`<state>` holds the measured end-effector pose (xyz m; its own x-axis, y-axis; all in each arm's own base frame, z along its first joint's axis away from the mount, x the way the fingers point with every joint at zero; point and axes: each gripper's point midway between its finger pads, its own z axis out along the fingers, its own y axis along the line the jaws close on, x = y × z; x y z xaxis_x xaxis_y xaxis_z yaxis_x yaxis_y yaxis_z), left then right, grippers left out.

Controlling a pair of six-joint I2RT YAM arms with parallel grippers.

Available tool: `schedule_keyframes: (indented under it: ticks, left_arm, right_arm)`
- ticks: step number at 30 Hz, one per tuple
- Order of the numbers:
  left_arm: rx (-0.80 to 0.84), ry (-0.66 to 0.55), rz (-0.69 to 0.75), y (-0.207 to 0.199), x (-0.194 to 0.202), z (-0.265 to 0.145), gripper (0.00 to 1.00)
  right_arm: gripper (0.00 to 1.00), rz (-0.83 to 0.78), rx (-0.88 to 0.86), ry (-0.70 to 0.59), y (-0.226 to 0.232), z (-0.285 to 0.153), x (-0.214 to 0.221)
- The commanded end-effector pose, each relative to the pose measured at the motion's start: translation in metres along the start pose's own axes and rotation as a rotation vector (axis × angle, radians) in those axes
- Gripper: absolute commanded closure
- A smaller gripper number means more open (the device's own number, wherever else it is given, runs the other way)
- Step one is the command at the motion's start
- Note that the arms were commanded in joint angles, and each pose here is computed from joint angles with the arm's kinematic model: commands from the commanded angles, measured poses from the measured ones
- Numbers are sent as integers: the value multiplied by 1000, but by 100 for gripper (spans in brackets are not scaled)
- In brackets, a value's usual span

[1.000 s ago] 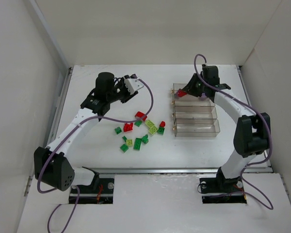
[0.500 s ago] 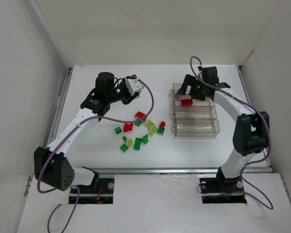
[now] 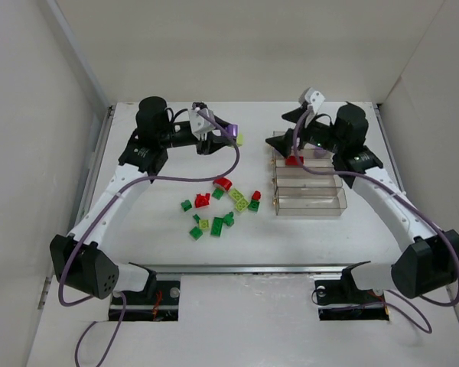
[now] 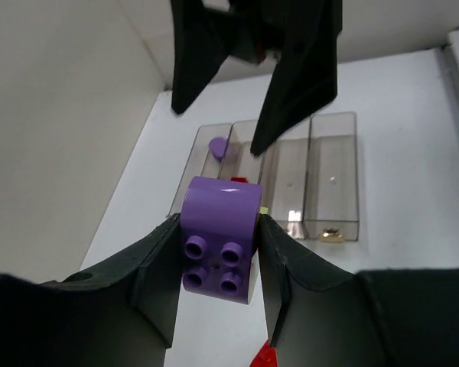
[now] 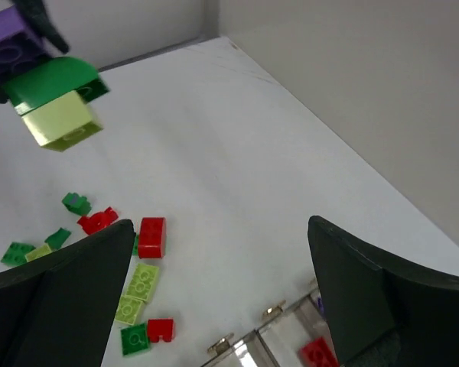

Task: Sort the legos into containers by color

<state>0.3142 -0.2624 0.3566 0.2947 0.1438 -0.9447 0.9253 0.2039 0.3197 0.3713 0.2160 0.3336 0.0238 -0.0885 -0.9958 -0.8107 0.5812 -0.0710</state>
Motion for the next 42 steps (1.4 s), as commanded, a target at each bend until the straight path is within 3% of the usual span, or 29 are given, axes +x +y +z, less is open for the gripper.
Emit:
schedule_keyframes:
  ticks: [1,11,15,16,17,24,26,27,28,29,36,39,42]
  left_arm:
    - [152,-161,26,-18,-51,1,100]
    - [156,-160,41,-18,-52,0,100]
    - [136,-150,41,-15,-50,1,100]
    - [126,-147,40,-13,-49,1,100]
    - [126,-147,40,-13,-49,1,100]
    - [125,-148,49,-13,-49,1,100]
    - [127,-144,51,-13,-48,1,100]
    - [127,-144,51,-13,-48,1,100]
    - [117,-136,41,-12,-46,1,100]
    - [111,-123,40,-12,-40,1,100]
    - [-73,-6,43,16,-14,-10,100]
    - [-202,34,42,34,-7,-17,100]
    - [-297,59,23,44,-1,-25,100]
  right_arm:
    - [0,-232,-197,-117,48,19,-24]
    - [2,-322,-313,-204,94,44,-63]
    - [17,-297,-366,-199,107,50,-59]
    - [27,-298,-366,-200,106,52,-60]
    - [31,-289,-367,-198,106,52,-60]
    - [42,-270,-371,-181,105,57,-52]
    - [51,-275,-369,-189,105,57,-56]
    - [70,-258,-381,-181,106,58,-53]
    - [80,-244,-382,-178,106,58,-52]
    - [100,-235,-371,-174,105,59,-52]
    - [100,-147,-133,-70,62,47,-11]
    - [100,-30,-17,-15,42,36,13]
    - [100,169,221,45,4,19,41]
